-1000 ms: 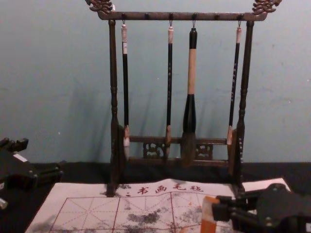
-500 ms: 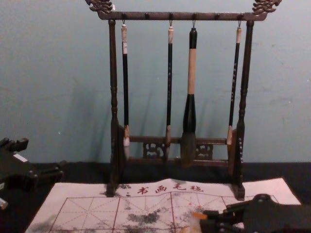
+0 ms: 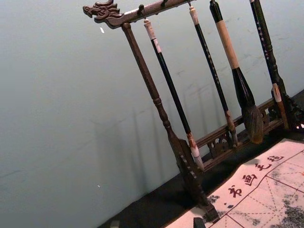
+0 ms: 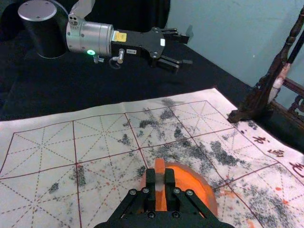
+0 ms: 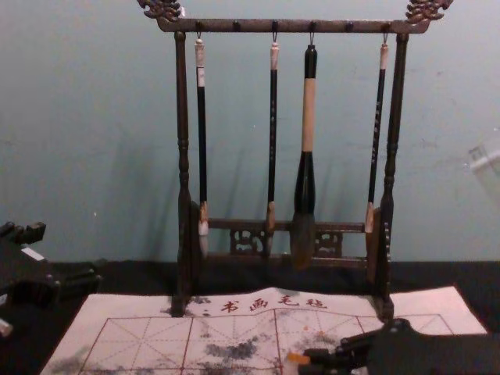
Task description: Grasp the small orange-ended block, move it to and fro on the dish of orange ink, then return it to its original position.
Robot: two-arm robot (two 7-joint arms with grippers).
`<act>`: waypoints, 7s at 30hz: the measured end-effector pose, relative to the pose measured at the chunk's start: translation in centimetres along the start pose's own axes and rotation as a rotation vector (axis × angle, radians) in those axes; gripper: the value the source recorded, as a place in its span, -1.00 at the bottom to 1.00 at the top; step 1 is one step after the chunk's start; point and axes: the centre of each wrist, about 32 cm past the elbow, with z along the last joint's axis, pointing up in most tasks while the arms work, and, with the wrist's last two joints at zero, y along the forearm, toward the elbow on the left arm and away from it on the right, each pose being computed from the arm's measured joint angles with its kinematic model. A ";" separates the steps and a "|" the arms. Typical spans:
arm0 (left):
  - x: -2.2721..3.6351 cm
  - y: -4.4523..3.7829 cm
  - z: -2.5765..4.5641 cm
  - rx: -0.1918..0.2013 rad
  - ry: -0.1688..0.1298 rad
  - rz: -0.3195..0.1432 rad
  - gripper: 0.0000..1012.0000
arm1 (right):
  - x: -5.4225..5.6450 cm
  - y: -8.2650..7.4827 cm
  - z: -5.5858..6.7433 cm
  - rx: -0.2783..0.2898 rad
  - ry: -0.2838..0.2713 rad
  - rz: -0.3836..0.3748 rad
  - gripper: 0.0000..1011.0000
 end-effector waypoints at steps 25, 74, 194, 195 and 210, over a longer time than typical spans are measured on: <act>0.00 0.00 0.00 0.000 0.000 0.000 0.98 | 1.2 2.6 0.4 -0.029 -0.020 -0.018 -0.84; 0.00 0.00 0.00 0.000 0.000 0.000 0.98 | 0.2 -0.9 0.5 -0.048 0.015 0.000 -0.84; 0.00 0.00 0.00 0.000 0.000 0.000 0.98 | 2.1 -0.8 0.5 -0.077 0.013 -0.037 -0.84; 0.00 0.00 0.00 0.000 0.000 0.000 0.98 | 2.0 -0.9 0.6 -0.075 0.013 -0.034 -0.83; 0.00 0.00 0.00 0.000 0.000 0.000 0.98 | 1.1 -1.2 1.1 -0.075 -0.001 0.001 -0.84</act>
